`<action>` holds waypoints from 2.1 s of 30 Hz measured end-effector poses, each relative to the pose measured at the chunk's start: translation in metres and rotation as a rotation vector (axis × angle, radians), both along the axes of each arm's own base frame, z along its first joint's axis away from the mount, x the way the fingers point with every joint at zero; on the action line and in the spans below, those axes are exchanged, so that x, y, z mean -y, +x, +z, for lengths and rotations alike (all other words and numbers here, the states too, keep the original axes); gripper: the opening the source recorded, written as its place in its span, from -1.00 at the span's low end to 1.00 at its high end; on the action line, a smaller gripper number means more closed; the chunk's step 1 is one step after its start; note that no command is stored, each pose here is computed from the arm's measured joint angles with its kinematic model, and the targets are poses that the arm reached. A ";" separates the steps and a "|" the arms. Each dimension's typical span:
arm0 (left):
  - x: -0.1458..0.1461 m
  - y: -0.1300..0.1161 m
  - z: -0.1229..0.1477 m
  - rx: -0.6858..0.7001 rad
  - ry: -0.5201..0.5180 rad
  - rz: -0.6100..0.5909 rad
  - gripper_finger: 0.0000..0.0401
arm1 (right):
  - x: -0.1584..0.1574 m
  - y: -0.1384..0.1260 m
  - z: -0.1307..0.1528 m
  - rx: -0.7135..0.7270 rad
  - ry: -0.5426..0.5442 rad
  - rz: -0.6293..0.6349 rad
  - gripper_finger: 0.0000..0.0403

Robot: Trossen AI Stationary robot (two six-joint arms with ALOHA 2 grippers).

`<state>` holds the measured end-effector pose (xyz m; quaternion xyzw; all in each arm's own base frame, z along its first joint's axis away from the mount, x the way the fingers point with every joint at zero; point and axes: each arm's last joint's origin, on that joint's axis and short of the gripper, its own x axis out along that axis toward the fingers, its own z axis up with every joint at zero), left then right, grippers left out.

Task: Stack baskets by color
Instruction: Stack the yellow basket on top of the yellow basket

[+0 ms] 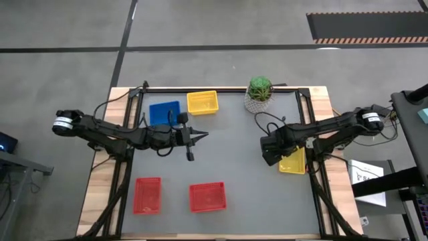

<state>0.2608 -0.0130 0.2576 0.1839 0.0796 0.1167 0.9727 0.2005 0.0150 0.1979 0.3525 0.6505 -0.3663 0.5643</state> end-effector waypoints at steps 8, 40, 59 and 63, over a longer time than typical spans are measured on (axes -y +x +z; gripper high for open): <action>0.000 0.000 -0.001 -0.001 0.000 0.000 -1.00 | -0.001 0.013 -0.016 -0.032 -0.002 0.004 -0.44; -0.002 -0.021 -0.008 0.011 -0.022 0.001 -1.00 | -0.005 0.139 0.057 0.036 -0.132 0.709 -0.94; -0.007 -0.075 0.004 0.221 -0.219 0.019 -1.00 | 0.046 0.235 0.072 0.105 -0.653 1.173 -0.94; -0.008 -0.084 0.006 0.264 -0.246 0.025 -1.00 | 0.066 0.250 0.064 0.094 -0.662 1.154 -0.94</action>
